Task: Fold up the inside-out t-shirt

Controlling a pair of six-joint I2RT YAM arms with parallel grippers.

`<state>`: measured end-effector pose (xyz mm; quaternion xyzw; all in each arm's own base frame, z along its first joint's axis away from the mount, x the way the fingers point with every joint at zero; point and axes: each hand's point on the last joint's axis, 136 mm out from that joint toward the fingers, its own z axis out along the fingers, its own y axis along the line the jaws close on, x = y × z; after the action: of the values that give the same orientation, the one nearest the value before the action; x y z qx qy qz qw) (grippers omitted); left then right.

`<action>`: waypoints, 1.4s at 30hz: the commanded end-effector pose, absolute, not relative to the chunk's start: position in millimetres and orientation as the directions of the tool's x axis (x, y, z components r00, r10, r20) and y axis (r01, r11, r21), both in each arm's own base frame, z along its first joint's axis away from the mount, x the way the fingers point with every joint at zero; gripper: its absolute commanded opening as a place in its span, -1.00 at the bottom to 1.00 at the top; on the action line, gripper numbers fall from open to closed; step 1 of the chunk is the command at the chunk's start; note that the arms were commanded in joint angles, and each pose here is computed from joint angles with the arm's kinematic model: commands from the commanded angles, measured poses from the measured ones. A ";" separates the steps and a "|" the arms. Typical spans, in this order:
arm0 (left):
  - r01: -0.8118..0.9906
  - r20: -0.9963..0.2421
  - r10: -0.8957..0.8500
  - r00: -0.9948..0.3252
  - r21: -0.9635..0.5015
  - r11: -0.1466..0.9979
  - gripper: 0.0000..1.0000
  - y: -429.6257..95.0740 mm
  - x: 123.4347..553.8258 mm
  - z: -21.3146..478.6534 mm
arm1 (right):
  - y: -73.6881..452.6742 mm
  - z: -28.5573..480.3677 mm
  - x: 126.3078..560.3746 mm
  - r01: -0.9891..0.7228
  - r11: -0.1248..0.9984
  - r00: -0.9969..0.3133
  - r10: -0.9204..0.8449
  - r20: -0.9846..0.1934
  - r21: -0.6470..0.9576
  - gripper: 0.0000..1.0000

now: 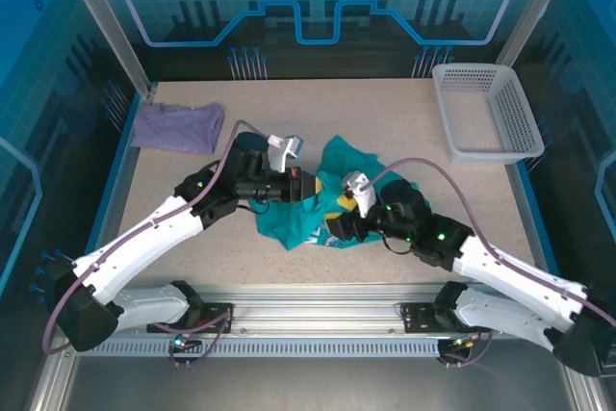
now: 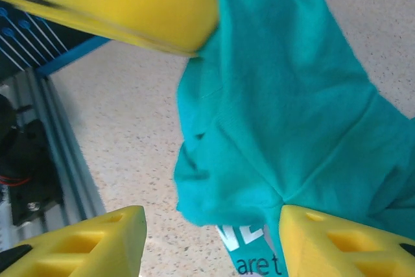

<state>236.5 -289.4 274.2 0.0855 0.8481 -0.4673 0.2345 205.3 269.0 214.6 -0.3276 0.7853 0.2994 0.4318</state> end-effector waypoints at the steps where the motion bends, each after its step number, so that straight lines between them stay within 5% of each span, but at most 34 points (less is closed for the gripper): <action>1: 0.367 -0.465 -0.067 -0.883 -0.772 0.518 -1.00 -287.6 223.3 294.0 | 282.8 238.4 229.9 -0.752 0.644 -0.351 -0.211 -0.913 0.141 -0.13; 6: 0.381 -0.479 -0.071 -0.875 -0.771 0.510 -1.00 -280.3 220.8 304.3 | 268.4 232.2 231.8 -0.763 0.636 -0.334 -0.234 -0.913 0.116 -1.00; 12: 0.327 -0.455 -0.153 -0.877 -0.800 0.503 -1.00 -258.2 248.5 299.4 | 259.3 259.9 194.9 -0.911 0.284 -0.352 -0.153 -0.923 0.300 -1.00; 16: 0.356 -0.550 -0.158 -0.820 -0.707 0.612 -1.00 -247.7 270.0 284.6 | 264.3 272.3 190.3 -0.911 0.191 -0.392 -0.129 -0.911 0.365 -1.00; 28: 0.465 -0.689 -0.077 -0.721 -0.563 0.683 -0.23 -242.1 245.2 268.9 | 267.0 267.3 226.8 -0.812 0.304 -0.531 -0.033 -0.847 0.498 -1.00; 42: 0.533 -0.743 0.116 -0.659 -0.353 0.769 -0.21 -252.4 256.3 247.3 | 265.5 266.5 227.9 -0.803 0.320 -0.541 -0.037 -0.840 0.503 -1.00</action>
<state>246.2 -255.2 238.7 0.1685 0.8674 -0.3217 0.3402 221.6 267.0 247.3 -0.2927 0.7308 0.5039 0.3553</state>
